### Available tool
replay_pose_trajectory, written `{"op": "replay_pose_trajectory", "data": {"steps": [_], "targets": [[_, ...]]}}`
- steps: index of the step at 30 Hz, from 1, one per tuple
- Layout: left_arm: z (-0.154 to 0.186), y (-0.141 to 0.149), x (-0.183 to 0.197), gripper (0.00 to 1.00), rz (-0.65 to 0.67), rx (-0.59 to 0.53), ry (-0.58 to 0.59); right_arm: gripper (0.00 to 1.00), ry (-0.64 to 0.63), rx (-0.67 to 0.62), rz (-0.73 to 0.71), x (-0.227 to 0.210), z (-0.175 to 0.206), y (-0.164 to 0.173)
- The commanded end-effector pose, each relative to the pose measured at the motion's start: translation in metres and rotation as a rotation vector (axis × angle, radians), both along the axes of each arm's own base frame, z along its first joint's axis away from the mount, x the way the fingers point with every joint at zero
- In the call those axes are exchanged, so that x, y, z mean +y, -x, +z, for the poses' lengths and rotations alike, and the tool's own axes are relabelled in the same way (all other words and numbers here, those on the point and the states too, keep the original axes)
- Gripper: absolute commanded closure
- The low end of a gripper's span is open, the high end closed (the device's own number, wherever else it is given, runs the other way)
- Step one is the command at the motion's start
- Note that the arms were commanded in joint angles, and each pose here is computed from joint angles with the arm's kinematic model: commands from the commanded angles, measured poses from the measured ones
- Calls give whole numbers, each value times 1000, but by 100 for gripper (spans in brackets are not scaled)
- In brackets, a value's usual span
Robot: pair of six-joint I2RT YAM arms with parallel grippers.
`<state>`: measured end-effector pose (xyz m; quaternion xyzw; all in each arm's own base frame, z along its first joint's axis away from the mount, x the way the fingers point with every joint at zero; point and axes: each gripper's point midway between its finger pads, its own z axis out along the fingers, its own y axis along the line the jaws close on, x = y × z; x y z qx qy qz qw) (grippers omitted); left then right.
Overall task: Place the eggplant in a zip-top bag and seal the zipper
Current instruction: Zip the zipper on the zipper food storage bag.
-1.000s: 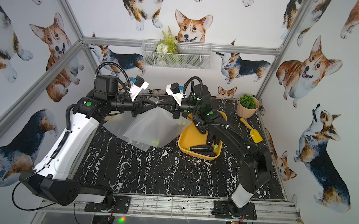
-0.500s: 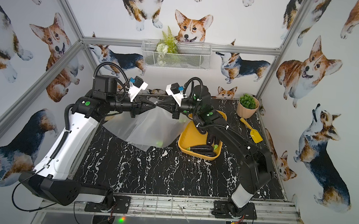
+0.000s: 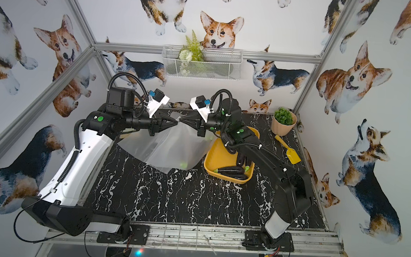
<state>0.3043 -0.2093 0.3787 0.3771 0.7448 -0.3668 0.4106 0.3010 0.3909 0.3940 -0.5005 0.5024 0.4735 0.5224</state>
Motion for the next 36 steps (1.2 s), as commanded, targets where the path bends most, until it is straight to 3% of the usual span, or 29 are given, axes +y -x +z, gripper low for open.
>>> {"op": "replay_pose_trajectory", "data": {"steps": [1, 12, 14, 16, 20, 26, 36], "targets": [[-17, 5, 10, 100, 41, 49, -53, 100, -62, -62, -106, -8, 22, -19], [-19, 4, 13, 100, 63, 45, -60, 100, -38, -47, -42, -9, 14, -9], [-11, 2, 9, 85, 57, 38, -32, 100, -14, -46, -13, -4, 9, -2], [-2, 1, 5, 85, 37, 25, 1, 100, 13, -46, 2, -1, 3, 1], [7, 4, 0, 94, 5, 19, 22, 100, 0, -52, -48, -2, 5, -6], [-18, 10, 9, 100, 38, 49, -46, 100, -64, -41, -154, -14, 18, -30], [-37, 11, 21, 100, 89, 83, -84, 100, -86, -51, -226, -24, 25, -46]]}}
